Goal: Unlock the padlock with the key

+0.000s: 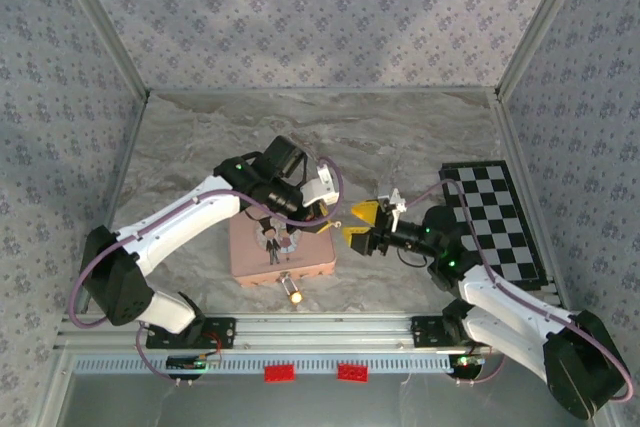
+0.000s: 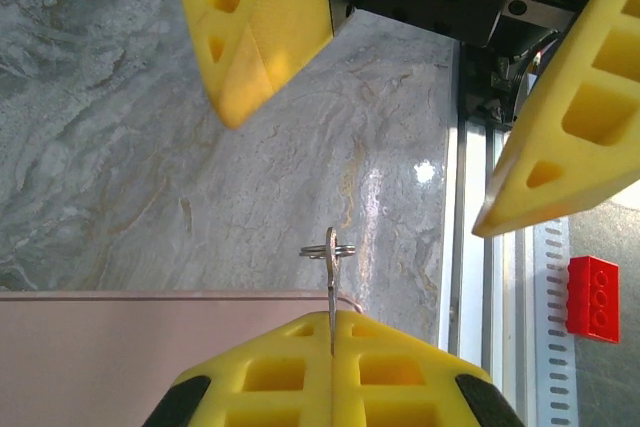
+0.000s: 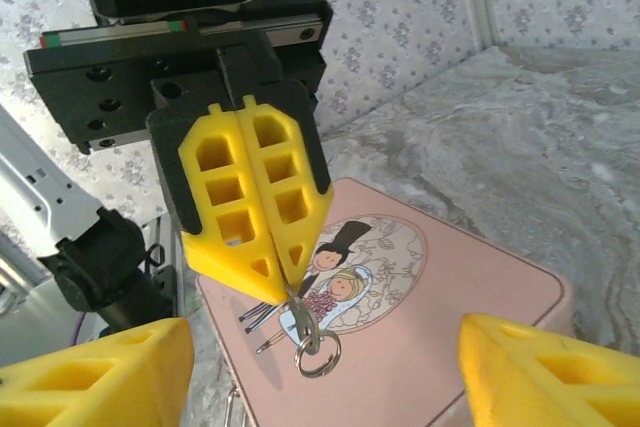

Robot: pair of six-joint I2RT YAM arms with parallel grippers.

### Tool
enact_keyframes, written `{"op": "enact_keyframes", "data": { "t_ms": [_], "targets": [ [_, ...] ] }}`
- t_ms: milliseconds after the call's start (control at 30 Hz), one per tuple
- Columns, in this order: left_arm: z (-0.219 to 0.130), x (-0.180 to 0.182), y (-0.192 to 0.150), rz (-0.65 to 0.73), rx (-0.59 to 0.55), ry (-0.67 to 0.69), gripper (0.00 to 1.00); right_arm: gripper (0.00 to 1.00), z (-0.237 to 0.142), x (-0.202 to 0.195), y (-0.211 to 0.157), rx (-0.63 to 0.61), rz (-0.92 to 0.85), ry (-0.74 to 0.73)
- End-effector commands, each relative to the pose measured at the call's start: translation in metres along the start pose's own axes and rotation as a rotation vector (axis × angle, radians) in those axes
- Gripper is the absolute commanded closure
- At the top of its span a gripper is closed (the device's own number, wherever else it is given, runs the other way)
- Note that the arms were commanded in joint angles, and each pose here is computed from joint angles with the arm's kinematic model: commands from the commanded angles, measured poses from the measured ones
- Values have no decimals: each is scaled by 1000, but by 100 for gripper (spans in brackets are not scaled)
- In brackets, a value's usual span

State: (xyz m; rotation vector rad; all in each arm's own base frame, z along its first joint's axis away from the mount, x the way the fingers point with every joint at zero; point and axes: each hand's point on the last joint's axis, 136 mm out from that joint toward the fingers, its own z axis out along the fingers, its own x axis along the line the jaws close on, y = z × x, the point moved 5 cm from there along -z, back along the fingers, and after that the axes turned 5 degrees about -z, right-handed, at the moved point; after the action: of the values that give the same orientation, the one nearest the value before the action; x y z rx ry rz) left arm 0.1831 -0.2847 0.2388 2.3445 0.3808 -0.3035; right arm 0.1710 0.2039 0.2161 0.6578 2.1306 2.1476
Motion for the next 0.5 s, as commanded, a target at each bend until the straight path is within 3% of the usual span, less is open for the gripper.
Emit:
{"op": "enact_keyframes", "data": {
  "t_ms": [0, 200, 467],
  "targets": [
    [-4, -9, 3, 35, 12, -19, 100, 33, 5, 11, 9, -21, -24, 75],
    [-5, -12, 0, 40, 24, -21, 100, 41, 17, 19, 5, 36, -51, 123],
    [-6, -14, -1, 44, 19, -20, 100, 65, 23, 20, 5, 48, -45, 147]
  ]
}}
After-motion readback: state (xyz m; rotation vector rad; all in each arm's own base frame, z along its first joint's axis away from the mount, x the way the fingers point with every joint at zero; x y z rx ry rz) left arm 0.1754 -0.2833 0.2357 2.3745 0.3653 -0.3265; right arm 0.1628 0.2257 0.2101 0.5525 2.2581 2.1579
